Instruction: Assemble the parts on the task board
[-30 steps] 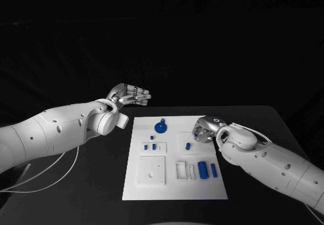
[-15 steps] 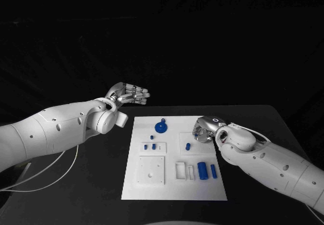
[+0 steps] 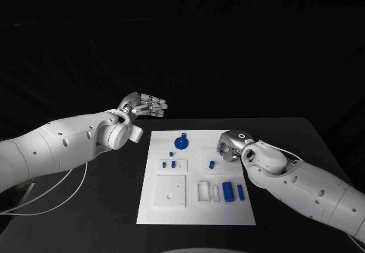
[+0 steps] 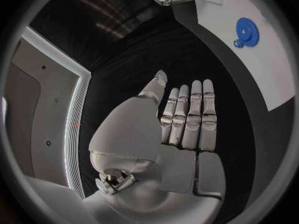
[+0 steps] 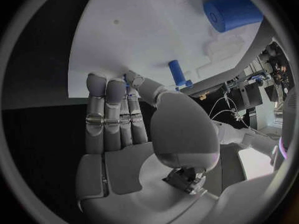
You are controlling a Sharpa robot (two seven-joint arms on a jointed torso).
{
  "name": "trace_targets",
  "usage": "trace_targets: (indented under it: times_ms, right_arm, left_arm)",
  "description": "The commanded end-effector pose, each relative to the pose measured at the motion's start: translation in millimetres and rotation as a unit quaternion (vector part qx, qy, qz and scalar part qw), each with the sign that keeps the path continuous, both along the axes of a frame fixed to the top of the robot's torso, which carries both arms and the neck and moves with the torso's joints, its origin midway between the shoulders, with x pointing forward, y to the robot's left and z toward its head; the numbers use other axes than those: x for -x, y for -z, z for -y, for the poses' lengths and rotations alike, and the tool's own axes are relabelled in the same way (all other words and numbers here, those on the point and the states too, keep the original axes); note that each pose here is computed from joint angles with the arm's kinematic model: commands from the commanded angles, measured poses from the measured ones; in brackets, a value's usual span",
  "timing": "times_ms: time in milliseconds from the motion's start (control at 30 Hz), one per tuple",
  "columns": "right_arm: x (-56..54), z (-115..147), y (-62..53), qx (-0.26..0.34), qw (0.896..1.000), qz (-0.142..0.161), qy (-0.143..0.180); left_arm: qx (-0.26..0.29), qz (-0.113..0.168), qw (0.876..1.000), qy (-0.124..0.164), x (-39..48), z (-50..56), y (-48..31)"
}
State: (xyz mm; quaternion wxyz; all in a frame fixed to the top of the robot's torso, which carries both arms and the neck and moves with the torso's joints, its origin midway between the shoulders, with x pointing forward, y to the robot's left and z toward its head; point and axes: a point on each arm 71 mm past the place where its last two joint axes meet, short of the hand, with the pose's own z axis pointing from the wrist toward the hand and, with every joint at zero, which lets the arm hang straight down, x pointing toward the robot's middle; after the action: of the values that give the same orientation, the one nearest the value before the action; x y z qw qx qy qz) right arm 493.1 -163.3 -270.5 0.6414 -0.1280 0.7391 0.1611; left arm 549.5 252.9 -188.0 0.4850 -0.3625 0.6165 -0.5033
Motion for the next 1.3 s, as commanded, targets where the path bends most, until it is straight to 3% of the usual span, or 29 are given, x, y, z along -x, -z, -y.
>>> trace_targets:
  times_ms: [33,267,433,567,767,933,1067,1267,1300]
  right_arm:
    - [1.5,1.1,-8.0,0.006,1.0,0.03,0.004]
    - [5.0,-1.0,-25.2,-0.007,0.999,0.05,-0.005]
    - [9.6,-8.1,-44.0,-0.029,0.997,0.064,-0.017]
    - [17.2,-17.9,-57.1,-0.051,0.996,0.07,-0.033]
    - [32.0,-38.8,-66.6,-0.081,0.992,0.072,-0.066]
    - [45.8,-60.2,-63.1,-0.093,0.989,0.066,-0.096]
    - [55.9,-77.2,-54.1,-0.096,0.987,0.054,-0.117]
    - [69.9,-96.8,-34.3,-0.089,0.985,0.033,-0.142]
    - [74.4,-102.0,-25.9,-0.084,0.985,0.025,-0.15]
  left_arm:
    - [0.002,0.0,1.0,0.008,-0.8,2.0,-1.3]
    - [-0.001,-0.002,1.0,0.007,-3.0,1.1,-0.6]
    - [-0.003,-0.003,1.0,0.005,-4.6,0.9,0.0]
    - [-0.004,-0.003,1.0,0.005,-4.8,1.4,0.3]
    - [-0.003,-0.003,1.0,0.007,-3.9,4.5,0.2]
    - [-0.002,-0.003,1.0,0.01,-3.2,9.0,0.1]
    - [-0.002,-0.001,1.0,0.009,-3.6,13.7,0.0]
    - [-0.002,-0.001,1.0,0.005,-4.4,20.8,0.3]
    - [-0.001,-0.002,1.0,0.007,-4.8,24.1,0.8]
